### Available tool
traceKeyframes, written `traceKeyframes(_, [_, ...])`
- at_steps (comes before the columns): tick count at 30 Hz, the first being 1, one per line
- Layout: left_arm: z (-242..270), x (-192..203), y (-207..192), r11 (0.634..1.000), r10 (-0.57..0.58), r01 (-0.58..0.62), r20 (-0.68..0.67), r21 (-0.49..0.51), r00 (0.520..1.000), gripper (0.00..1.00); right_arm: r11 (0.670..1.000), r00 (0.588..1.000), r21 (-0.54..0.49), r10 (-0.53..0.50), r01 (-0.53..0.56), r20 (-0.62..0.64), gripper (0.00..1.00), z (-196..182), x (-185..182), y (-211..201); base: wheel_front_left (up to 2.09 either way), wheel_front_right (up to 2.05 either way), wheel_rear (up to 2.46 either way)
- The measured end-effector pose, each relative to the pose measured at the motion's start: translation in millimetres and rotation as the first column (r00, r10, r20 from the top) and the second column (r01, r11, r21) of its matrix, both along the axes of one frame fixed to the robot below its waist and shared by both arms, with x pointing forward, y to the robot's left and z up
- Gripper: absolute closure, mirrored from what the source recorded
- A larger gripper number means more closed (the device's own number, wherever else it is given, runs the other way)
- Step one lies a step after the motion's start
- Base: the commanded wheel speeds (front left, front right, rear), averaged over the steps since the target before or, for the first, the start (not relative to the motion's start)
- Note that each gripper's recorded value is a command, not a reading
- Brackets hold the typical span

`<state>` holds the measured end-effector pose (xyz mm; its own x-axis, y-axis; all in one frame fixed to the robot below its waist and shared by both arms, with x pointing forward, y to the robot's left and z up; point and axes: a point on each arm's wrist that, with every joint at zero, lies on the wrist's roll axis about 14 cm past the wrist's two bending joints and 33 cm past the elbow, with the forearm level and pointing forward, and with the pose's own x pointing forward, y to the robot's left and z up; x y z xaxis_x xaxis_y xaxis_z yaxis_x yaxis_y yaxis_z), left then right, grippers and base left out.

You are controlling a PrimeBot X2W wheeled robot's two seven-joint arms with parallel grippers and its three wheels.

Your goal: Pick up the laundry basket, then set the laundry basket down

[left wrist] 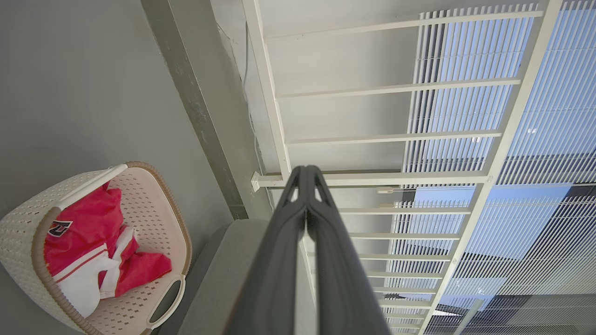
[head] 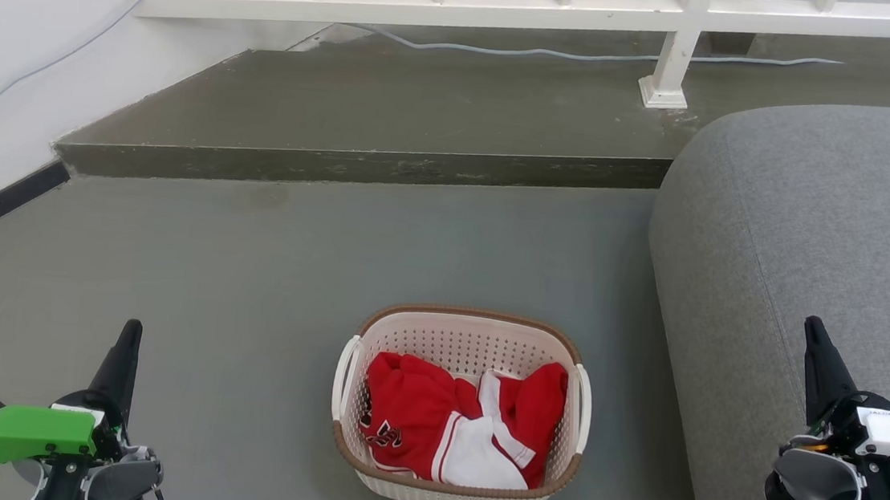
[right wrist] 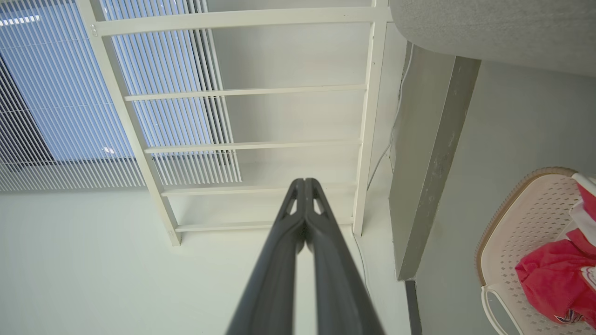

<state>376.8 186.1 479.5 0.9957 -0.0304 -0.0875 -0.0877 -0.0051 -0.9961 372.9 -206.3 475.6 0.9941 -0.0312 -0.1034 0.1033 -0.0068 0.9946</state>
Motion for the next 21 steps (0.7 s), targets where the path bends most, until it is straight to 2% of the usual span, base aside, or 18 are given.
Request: traceKeyframes(21, [0.0,0.0,0.2,1.000,0.001,-0.001,0.000,0.000,1.000,1.00,1.000,1.000,0.002,-0.001,0.001,0.000,1.00,-0.1,0.0,0.2,0.00,0.00,0.00])
